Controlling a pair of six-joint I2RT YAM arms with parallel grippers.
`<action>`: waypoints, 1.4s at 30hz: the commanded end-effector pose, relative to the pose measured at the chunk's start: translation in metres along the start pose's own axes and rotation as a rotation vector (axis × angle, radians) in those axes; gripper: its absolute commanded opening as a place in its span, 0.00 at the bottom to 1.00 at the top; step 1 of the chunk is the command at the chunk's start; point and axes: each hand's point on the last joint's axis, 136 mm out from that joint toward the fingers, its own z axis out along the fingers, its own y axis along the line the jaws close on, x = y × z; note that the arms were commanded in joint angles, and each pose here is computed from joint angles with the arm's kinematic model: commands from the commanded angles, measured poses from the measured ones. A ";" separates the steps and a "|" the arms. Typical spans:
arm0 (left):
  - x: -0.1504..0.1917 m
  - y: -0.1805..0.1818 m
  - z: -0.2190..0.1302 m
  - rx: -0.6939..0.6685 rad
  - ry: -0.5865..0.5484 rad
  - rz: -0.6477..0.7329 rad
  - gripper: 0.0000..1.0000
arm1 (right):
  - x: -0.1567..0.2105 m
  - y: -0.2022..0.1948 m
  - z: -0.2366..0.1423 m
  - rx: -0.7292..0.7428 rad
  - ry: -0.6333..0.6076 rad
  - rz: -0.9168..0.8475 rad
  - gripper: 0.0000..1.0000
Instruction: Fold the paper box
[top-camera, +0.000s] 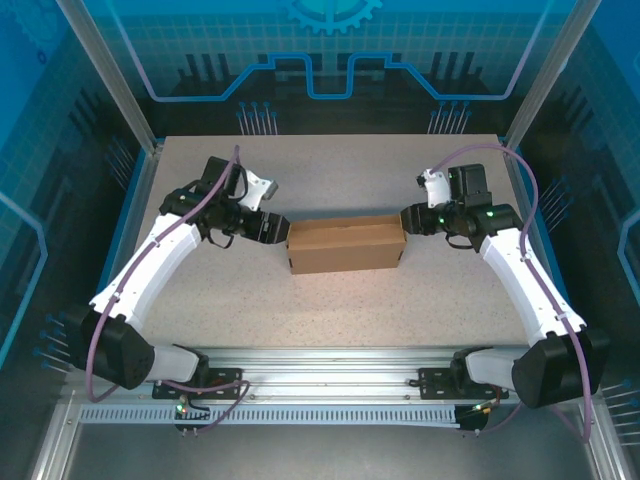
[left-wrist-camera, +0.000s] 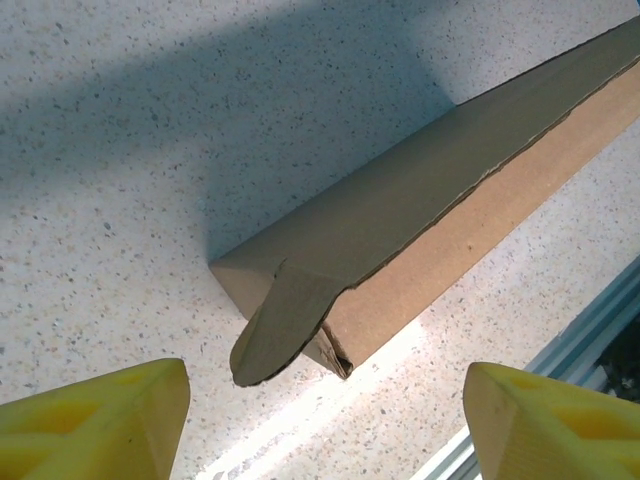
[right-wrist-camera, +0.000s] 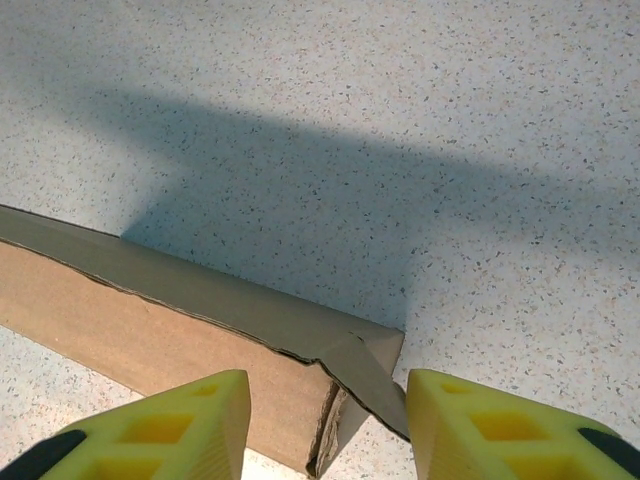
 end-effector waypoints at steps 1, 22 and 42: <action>-0.009 -0.002 -0.002 -0.016 -0.008 0.055 0.68 | 0.005 0.001 0.002 0.009 0.035 -0.005 0.45; -0.011 -0.008 0.014 -0.016 0.039 -0.002 0.41 | 0.007 0.003 0.006 -0.012 0.055 0.017 0.29; 0.000 -0.002 0.018 -0.052 0.098 -0.104 0.28 | 0.011 0.011 0.011 -0.063 0.068 0.032 0.14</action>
